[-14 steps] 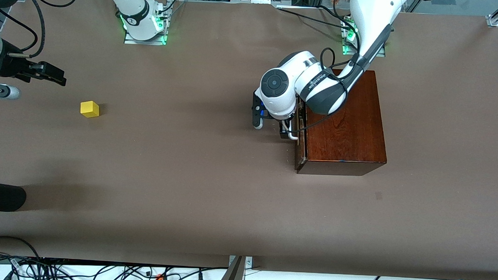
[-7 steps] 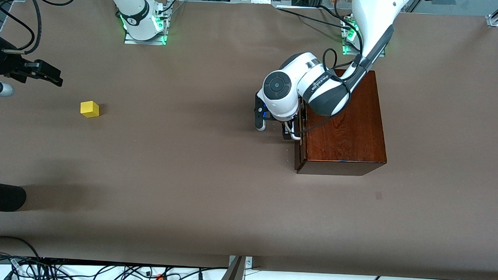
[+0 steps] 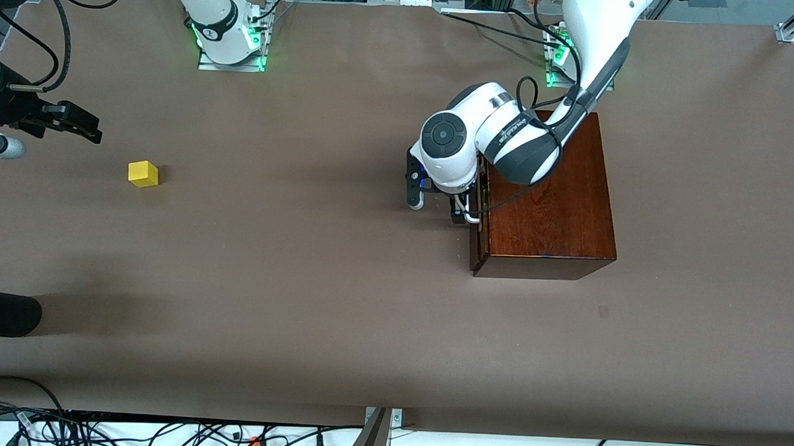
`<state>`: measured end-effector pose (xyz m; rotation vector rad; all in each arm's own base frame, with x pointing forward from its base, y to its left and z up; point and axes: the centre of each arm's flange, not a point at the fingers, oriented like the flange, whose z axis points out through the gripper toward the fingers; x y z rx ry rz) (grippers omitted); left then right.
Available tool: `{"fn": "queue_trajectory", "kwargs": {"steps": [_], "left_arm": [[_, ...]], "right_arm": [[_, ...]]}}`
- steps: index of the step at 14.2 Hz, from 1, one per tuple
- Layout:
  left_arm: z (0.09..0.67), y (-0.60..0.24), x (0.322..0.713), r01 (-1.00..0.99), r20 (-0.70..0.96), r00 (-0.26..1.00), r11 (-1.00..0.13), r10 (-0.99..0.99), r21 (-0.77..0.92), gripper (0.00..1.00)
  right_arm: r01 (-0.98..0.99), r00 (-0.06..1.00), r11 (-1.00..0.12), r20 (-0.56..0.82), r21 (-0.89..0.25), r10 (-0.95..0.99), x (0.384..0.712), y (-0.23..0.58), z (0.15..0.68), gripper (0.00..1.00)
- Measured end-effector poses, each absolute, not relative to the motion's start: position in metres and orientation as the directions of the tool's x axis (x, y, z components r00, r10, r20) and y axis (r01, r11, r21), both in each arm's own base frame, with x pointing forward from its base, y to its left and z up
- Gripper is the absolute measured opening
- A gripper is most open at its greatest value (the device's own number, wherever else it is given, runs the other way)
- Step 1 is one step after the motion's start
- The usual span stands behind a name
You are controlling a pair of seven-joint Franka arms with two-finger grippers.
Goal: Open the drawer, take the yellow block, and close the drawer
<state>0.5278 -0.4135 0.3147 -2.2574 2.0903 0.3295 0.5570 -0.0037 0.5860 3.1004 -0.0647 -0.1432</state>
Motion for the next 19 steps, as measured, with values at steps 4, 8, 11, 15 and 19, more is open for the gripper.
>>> {"fn": "queue_trajectory", "kwargs": {"steps": [4, 8, 11, 15, 19], "left_arm": [[0.372, -0.439, 0.515, -0.966, -0.101, 0.225, -0.235, -0.969, 0.105, 1.0], [0.456, -0.366, 0.538, -0.864, -0.114, 0.475, -0.487, -0.873, 0.13, 1.0], [0.504, -0.285, 0.558, -0.735, -0.148, 0.658, -0.673, -0.738, 0.088, 1.0], [0.535, -0.21, 0.571, -0.62, -0.166, 0.767, -0.783, -0.619, 0.057, 1.0], [0.553, -0.147, 0.585, -0.511, -0.16, 0.848, -0.86, -0.506, 0.014, 1.0]], "right_arm": [[-0.04, 0.994, -0.998, -0.103, 0.04, -0.044, 0.554, -0.004, 0.587, 1.0], [-0.039, 0.994, -0.998, -0.105, 0.04, -0.043, 0.554, -0.003, 0.587, 1.0], [-0.04, 0.993, -0.998, -0.105, 0.04, -0.044, 0.554, -0.004, 0.587, 1.0], [-0.041, 0.994, -0.998, -0.104, 0.04, -0.045, 0.553, -0.004, 0.588, 1.0], [-0.049, 0.994, -0.998, -0.101, 0.032, -0.052, 0.553, -0.007, 0.589, 1.0]]}}
